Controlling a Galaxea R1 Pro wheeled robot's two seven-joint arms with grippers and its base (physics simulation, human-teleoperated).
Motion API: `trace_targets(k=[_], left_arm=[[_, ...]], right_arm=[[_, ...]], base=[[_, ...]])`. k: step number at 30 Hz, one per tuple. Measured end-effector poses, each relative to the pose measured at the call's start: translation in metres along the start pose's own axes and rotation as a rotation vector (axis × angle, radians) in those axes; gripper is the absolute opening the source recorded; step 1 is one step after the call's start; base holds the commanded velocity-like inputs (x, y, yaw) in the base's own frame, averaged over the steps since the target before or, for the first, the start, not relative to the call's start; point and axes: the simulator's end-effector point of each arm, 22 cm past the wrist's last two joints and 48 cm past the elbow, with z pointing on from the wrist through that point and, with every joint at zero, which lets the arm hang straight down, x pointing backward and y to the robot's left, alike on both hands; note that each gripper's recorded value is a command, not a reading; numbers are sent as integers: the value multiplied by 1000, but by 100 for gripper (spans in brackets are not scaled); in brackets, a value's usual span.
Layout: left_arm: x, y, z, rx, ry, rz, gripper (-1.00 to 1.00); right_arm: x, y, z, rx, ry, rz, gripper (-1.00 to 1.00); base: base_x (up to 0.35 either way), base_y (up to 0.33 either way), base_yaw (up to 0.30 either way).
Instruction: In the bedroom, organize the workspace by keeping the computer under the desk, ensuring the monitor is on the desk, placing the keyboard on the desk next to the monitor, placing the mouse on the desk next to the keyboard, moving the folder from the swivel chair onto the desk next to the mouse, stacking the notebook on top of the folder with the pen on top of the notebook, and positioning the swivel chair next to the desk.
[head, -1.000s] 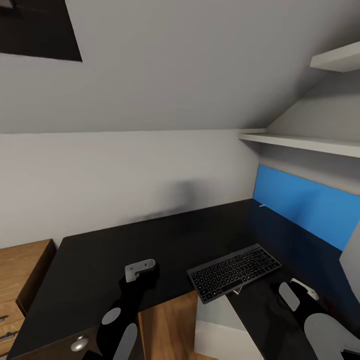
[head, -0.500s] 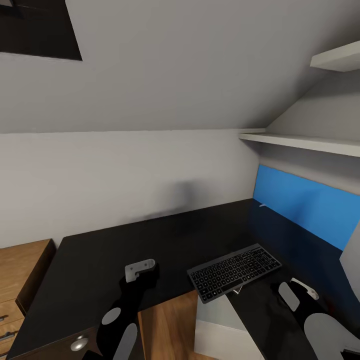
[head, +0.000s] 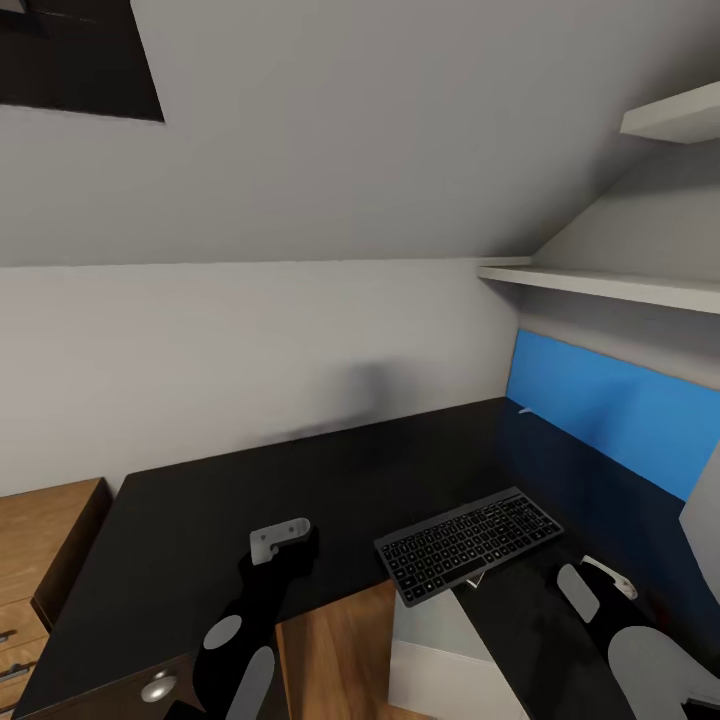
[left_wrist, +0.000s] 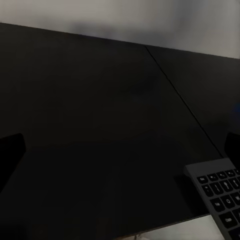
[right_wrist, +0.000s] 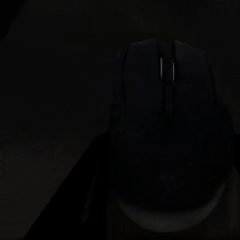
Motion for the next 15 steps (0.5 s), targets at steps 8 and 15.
trace_targets(k=[8,15], left_arm=[[0,0,0,-1,0,-1,100],[0,1,0,-1,0,-1,100]], right_arm=[[0,0,0,0,0,0,-100],[0,0,0,0,0,0,-100]], base=[[0,0,0],[0,0,0]])
